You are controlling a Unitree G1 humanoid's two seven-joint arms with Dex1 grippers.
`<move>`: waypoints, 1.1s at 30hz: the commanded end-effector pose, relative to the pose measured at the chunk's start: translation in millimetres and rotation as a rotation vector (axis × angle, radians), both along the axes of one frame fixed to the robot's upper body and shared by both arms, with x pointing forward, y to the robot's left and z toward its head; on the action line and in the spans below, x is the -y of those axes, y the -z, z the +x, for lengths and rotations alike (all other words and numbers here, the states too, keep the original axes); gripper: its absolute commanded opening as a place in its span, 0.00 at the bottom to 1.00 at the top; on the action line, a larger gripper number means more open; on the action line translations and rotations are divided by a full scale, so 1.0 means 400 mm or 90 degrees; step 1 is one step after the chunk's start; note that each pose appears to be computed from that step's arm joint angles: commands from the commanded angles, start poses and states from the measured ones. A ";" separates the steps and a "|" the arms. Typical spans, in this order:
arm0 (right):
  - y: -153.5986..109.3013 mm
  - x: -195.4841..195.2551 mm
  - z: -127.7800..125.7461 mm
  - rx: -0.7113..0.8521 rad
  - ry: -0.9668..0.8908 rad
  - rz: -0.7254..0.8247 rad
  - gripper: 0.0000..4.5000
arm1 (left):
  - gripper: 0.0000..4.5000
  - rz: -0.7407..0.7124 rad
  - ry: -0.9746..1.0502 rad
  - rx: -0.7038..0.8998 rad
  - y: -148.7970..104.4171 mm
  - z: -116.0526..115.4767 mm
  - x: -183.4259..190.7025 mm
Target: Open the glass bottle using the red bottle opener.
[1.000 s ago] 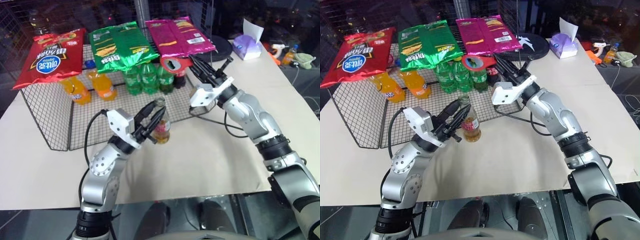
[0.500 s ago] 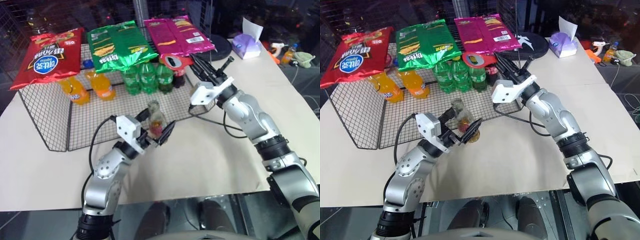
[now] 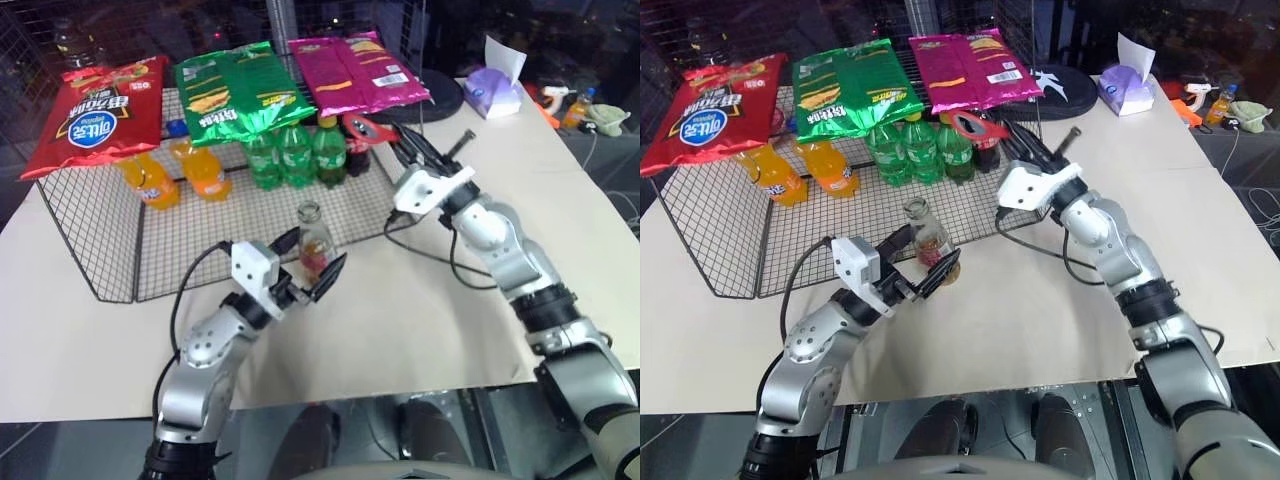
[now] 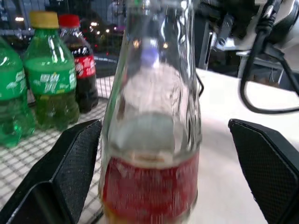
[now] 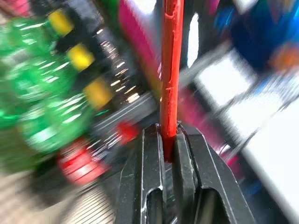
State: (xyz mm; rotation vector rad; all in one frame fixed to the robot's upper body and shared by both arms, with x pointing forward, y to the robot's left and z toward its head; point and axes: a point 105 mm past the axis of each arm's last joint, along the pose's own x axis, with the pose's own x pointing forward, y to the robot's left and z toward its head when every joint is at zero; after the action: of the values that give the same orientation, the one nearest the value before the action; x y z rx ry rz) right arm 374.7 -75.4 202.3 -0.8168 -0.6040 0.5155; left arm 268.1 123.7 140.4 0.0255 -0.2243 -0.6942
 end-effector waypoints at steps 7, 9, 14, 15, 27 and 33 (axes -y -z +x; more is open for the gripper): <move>0.161 0.055 -0.072 -0.441 -0.059 0.198 0.00 | 1.00 0.028 0.005 -0.010 0.008 -0.059 -0.034; 0.193 0.056 -0.101 -0.537 -0.072 0.221 0.00 | 1.00 0.035 -0.008 -0.031 0.030 -0.071 -0.050; 0.282 0.024 -0.238 -0.747 -0.176 0.144 0.00 | 1.00 0.062 -0.064 -0.102 0.110 -0.089 -0.102; 0.291 0.027 -0.243 -0.751 -0.169 0.131 0.00 | 1.00 0.070 -0.068 -0.104 0.116 -0.091 -0.106; 0.288 0.195 -0.270 -0.700 -0.126 0.187 0.99 | 1.00 0.114 -0.135 -0.162 0.161 -0.124 -0.176; 0.294 0.308 -0.323 -0.613 -0.140 0.167 0.99 | 1.00 0.157 -0.158 -0.189 0.174 -0.175 -0.227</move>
State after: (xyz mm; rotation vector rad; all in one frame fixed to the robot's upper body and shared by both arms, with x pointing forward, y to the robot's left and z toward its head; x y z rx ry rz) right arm 249.1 -195.9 71.3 -0.1637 0.2290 0.8867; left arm 200.0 213.8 58.8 0.1421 0.1888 -0.4533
